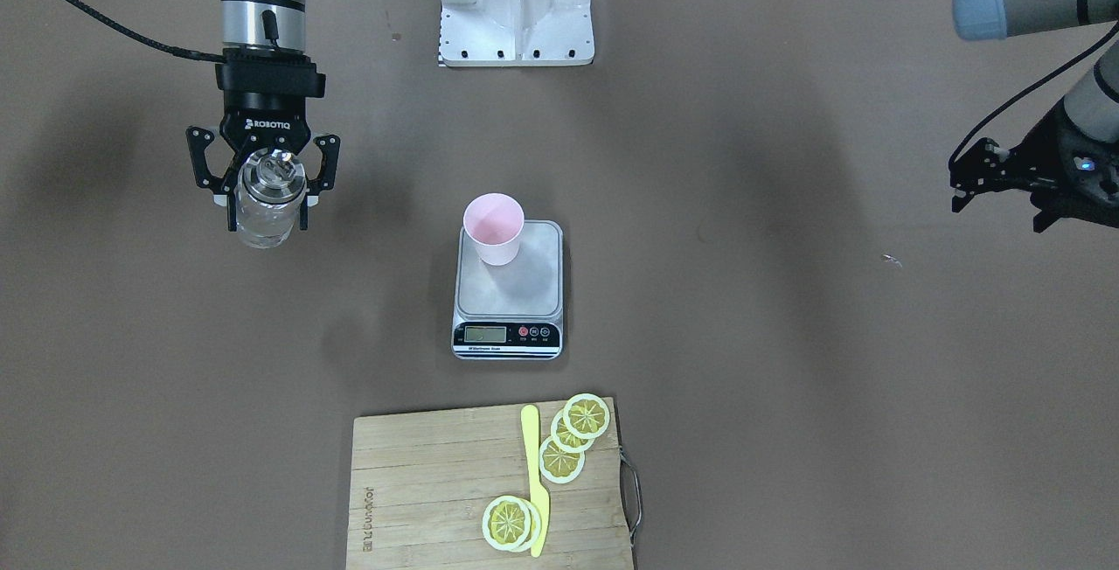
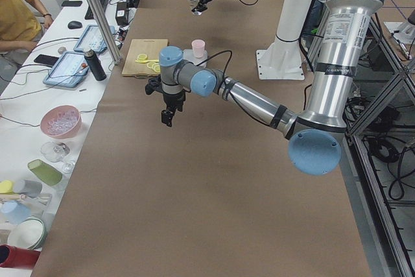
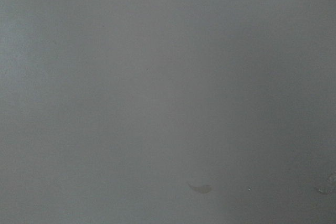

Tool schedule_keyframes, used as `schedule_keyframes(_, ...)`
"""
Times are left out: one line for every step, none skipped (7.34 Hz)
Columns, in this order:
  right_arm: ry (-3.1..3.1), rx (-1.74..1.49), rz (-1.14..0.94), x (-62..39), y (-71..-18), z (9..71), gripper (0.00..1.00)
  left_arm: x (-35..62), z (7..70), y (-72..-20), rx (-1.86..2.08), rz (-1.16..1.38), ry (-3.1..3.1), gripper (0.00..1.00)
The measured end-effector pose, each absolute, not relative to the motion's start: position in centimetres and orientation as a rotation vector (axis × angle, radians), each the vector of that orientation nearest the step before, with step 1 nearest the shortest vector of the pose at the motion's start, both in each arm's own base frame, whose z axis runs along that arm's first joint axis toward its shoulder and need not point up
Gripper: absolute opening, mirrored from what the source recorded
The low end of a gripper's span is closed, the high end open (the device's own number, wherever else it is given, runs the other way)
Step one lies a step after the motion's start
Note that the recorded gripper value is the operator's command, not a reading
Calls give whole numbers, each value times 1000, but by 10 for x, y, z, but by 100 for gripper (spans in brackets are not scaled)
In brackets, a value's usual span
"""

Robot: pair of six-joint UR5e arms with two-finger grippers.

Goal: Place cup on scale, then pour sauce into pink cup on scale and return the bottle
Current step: 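Carry the glass dispenser with the right gripper toward the pink cup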

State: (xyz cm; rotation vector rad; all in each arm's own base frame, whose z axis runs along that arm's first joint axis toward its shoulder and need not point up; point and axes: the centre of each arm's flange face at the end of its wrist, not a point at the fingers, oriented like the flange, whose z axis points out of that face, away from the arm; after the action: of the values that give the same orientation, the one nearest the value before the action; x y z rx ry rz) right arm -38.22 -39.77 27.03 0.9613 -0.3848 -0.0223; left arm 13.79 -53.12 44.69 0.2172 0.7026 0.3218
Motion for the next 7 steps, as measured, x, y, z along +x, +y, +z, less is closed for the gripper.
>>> schedule_keyframes(-368,971,-32,-388,-391,270,14,134,450,-531,215,315,701,97)
schedule_keyframes(-346,980,-42,-394,-386,269,9,131,452,-530,212,310,699,97)
schedule_keyframes(-328,988,-53,-400,-380,266,9,129,456,-528,207,306,698,97)
schedule_keyframes(-319,994,-61,-406,-376,264,9,128,458,-527,203,304,696,97)
schedule_keyframes(-318,999,-68,-411,-372,262,8,127,460,-526,201,301,695,97)
schedule_keyframes(-317,1001,-73,-415,-370,257,5,126,461,-526,200,300,695,97)
schedule_keyframes(-306,998,-82,-421,-369,250,5,125,461,-526,200,299,695,97)
